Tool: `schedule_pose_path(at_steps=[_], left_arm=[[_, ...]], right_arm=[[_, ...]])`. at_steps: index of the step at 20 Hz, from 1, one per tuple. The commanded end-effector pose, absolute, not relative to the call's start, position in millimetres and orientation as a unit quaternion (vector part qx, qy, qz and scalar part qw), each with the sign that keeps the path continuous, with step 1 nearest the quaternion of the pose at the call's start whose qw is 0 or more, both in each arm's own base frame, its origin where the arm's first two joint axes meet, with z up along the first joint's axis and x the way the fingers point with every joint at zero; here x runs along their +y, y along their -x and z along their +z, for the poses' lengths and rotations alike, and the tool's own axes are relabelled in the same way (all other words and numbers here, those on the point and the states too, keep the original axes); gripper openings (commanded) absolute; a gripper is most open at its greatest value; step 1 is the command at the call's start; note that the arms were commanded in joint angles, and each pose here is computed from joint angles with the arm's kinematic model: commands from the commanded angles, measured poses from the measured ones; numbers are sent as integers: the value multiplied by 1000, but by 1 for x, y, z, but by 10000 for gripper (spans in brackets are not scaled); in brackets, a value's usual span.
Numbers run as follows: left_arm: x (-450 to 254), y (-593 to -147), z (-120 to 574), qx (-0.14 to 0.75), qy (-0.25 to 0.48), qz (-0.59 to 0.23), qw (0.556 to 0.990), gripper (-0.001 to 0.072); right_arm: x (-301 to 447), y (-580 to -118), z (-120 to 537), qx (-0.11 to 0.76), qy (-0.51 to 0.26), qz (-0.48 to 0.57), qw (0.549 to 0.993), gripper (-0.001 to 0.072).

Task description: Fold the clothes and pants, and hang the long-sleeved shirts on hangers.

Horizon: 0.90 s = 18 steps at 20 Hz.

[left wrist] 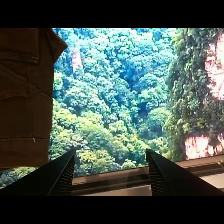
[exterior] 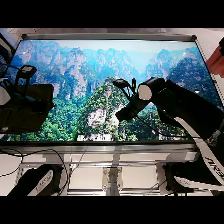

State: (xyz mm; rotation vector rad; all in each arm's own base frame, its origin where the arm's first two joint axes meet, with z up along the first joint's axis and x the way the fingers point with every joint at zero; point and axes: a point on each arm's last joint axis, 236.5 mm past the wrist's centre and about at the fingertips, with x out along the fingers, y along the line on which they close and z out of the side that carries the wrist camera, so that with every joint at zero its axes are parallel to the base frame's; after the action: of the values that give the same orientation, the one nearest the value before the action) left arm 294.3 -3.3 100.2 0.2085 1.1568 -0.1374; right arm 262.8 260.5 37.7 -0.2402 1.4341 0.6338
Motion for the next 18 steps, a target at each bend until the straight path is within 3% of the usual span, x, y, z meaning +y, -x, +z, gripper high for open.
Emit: schedule_pose_path(at_steps=[1, 8, 13, 18], left_arm=[[-3, -294, 100, 545, -98, -64, 830, 506], [-3, -294, 100, 545, -98, -64, 830, 506], [-3, -294, 100, 545, -98, -64, 830, 506], [-6, -304, 105, 526, -93, -66, 843, 506]], right_arm=[[264, -261, 38, 642, 108, 287, 702, 19], [264, -263, 38, 640, 108, 287, 705, 20], [280, -285, 43, 598, 89, 295, 739, 20], [283, -290, 43, 591, 87, 297, 745, 20]])
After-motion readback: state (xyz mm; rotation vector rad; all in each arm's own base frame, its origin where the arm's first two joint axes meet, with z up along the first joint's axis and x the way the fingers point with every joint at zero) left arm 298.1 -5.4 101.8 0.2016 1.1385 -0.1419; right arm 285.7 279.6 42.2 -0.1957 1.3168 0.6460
